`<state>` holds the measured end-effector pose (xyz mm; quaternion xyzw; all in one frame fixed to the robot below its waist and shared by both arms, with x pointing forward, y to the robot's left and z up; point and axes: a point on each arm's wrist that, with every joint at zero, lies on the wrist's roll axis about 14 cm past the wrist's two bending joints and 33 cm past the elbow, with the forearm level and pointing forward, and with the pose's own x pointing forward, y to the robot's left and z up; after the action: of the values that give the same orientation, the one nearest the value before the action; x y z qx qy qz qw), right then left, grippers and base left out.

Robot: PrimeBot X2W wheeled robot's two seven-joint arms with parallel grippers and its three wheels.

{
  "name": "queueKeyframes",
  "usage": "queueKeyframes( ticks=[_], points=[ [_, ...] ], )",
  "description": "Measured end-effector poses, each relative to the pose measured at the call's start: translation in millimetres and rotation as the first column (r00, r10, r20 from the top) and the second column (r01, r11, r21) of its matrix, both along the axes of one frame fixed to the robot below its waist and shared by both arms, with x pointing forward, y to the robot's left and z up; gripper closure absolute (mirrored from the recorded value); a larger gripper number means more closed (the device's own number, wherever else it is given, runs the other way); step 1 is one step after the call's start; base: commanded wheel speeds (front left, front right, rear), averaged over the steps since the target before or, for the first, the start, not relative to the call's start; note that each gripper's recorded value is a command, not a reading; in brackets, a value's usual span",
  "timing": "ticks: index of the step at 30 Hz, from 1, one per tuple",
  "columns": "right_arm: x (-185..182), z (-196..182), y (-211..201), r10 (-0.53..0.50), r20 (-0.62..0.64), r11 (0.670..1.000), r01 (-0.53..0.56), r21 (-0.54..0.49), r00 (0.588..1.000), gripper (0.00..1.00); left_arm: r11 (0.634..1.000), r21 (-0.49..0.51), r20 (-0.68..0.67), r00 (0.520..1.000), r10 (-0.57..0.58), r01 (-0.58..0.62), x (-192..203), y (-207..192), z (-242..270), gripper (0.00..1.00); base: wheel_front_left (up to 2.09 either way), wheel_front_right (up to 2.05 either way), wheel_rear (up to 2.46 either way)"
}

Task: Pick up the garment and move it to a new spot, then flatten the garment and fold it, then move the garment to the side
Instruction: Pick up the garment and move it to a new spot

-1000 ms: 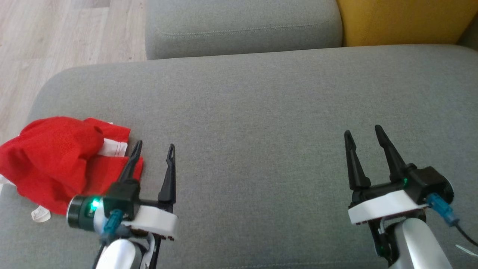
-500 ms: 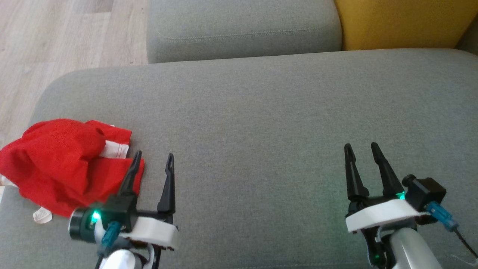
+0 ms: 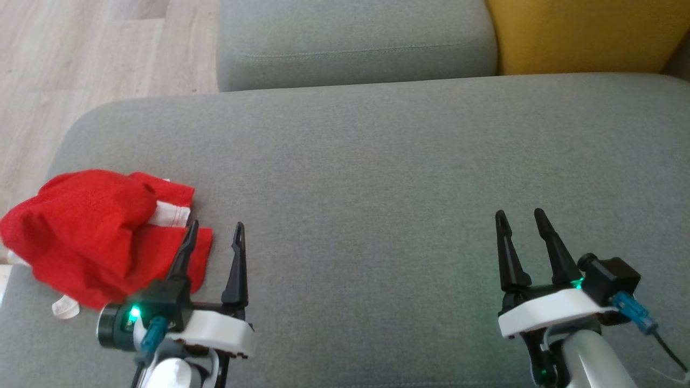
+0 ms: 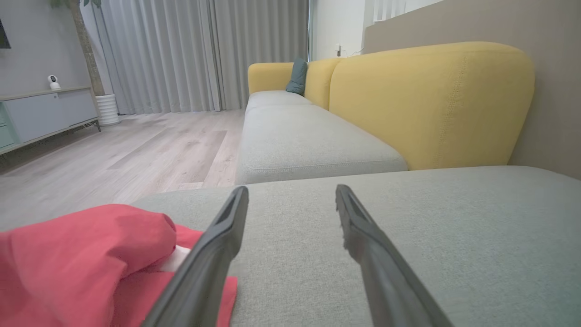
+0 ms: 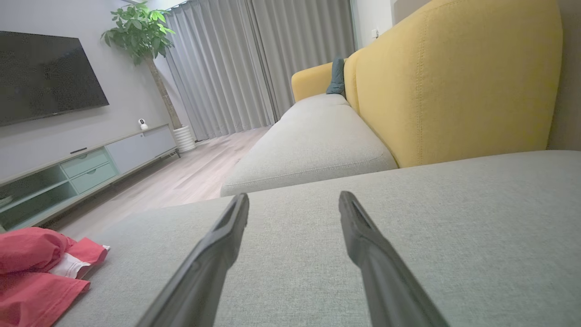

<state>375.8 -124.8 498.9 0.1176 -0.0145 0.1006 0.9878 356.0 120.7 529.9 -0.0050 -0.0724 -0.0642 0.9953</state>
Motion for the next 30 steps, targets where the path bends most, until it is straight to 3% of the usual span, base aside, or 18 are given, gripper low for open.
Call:
queueKeyframes(
  ticks=[16,30],
  points=[
    [4,4,70,0.203,0.006,0.979,-0.203,0.012,0.979,0.00,0.978,0.014,0.024,0.978,0.209,-0.210,-24,68,5,0.00,0.00,0.00,0.00],
    [-1,9,147,0.414,0.010,0.910,-0.414,0.021,0.910,0.00,0.906,0.006,0.025,0.906,0.423,-0.423,-83,131,1,0.00,0.00,0.00,0.00]
  ],
)
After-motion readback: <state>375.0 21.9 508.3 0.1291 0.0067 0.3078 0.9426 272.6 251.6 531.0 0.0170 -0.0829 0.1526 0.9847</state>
